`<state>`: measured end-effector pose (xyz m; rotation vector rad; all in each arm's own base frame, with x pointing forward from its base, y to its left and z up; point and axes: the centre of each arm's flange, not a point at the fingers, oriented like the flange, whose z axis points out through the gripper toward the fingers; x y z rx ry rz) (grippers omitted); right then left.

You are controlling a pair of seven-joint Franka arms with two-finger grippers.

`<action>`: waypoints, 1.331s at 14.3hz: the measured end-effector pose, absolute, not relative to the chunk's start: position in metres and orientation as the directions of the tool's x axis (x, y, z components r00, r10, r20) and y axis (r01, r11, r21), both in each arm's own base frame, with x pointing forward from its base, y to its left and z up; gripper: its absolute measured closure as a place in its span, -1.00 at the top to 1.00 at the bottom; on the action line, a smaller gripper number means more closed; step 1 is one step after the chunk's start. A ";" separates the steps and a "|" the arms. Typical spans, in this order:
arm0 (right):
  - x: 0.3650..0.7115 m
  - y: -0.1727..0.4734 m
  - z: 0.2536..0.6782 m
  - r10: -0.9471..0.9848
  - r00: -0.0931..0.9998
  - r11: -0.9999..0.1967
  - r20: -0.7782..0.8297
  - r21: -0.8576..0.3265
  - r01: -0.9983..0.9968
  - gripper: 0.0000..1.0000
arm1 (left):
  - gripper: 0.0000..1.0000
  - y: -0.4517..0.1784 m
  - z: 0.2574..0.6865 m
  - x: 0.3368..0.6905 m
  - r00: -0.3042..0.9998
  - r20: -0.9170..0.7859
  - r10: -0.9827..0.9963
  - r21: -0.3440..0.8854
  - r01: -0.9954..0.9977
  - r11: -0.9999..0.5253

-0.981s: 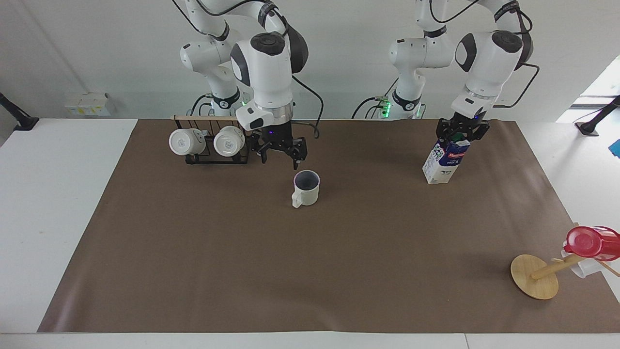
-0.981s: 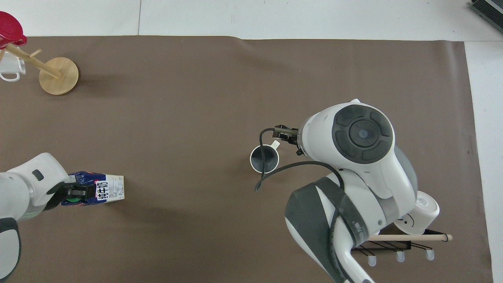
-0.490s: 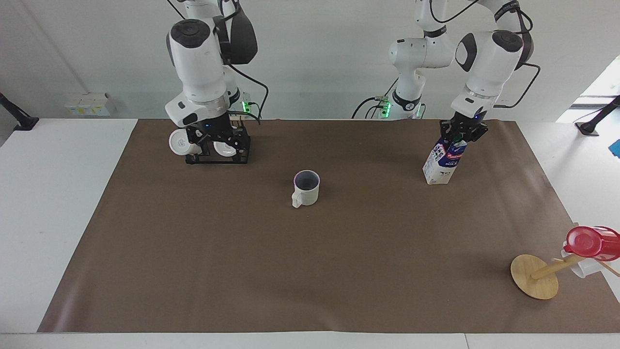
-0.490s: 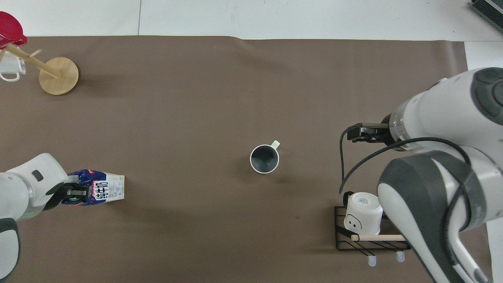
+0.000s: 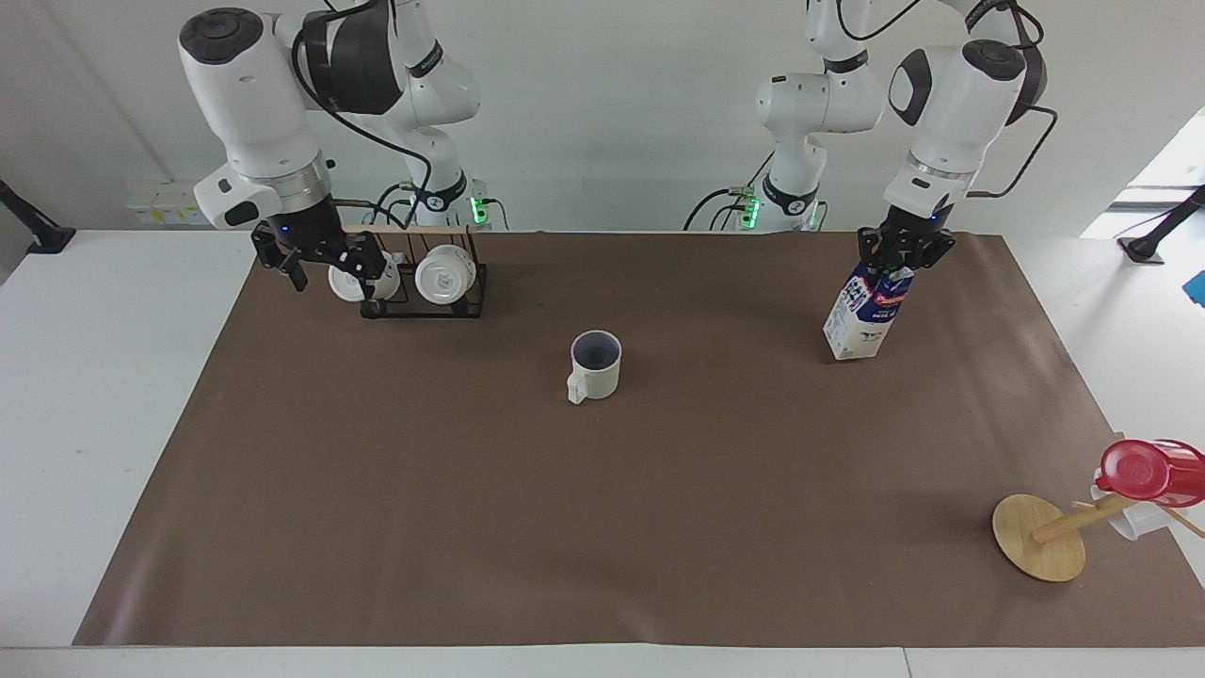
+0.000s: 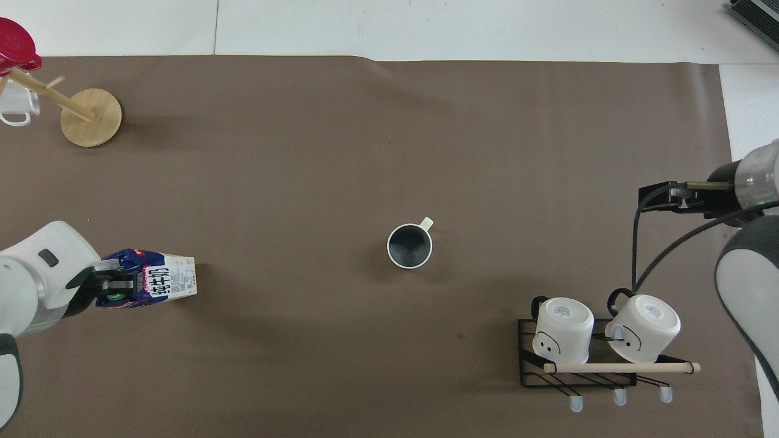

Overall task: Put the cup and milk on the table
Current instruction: 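Open the right gripper and withdraw it from the mug, then carry the milk carton with the left gripper beside the mug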

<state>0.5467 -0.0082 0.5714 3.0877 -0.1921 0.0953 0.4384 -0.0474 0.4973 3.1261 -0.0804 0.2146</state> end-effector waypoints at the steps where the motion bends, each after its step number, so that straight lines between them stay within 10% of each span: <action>1: 0.546 -0.012 0.578 -0.119 0.990 -0.992 0.076 0.041 -0.122 1.00 | -0.21 -0.063 0.500 0.439 0.989 0.142 -0.033 0.010 -0.035 -0.999; 19: 0.509 -0.045 0.691 -0.150 0.987 -0.989 0.048 -0.015 -0.150 1.00 | -0.21 -0.291 0.485 0.477 0.994 0.111 -0.003 0.038 -0.008 -0.999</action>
